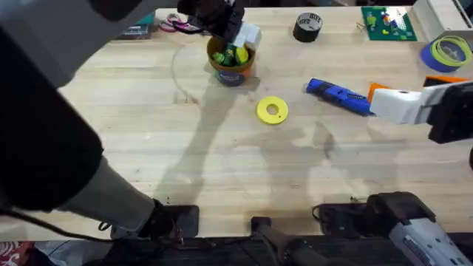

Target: Pick up the gripper from the table and insert it into the empty holder that is missing its gripper. Then pick up a screw, insert it into the mounting hole, and use the screwdriver to tighten it. Finally, clean up the table by picking up the vegetable and placing it into the bucket.

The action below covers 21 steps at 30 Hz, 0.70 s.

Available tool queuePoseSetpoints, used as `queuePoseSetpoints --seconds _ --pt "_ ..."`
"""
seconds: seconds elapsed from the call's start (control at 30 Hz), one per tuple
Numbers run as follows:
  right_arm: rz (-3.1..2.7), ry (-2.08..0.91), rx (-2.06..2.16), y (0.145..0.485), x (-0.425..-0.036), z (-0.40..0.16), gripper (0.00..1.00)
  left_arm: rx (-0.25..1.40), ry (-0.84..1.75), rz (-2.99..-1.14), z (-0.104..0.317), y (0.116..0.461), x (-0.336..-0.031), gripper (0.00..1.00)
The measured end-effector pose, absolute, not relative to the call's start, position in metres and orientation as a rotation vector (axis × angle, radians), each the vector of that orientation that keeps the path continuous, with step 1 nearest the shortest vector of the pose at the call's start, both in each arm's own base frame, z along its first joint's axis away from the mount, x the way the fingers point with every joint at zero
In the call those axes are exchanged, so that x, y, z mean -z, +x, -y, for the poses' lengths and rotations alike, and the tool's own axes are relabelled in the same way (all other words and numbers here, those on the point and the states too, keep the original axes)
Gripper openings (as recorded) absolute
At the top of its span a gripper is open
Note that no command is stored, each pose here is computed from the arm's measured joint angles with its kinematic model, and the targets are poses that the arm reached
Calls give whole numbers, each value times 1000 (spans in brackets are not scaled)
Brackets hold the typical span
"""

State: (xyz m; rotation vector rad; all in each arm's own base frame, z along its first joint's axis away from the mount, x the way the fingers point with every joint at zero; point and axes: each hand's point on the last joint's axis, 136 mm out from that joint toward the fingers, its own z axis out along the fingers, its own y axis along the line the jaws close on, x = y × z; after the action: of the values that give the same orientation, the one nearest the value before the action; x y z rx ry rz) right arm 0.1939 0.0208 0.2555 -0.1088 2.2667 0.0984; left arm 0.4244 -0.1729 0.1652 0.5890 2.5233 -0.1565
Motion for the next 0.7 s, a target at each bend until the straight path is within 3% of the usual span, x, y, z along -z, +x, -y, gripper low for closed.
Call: queuePoseSetpoints --seconds 0.17,0.4,0.7 --pt "-2267 -109 -98 194 -255 -21 996 150 592 -2541 162 398 -190 986" --pt "-2267 -109 -98 194 -255 -21 997 139 605 -2602 137 335 -227 986" --pt "-2267 -109 -98 194 -255 -21 996 111 631 -2779 117 284 -215 985"
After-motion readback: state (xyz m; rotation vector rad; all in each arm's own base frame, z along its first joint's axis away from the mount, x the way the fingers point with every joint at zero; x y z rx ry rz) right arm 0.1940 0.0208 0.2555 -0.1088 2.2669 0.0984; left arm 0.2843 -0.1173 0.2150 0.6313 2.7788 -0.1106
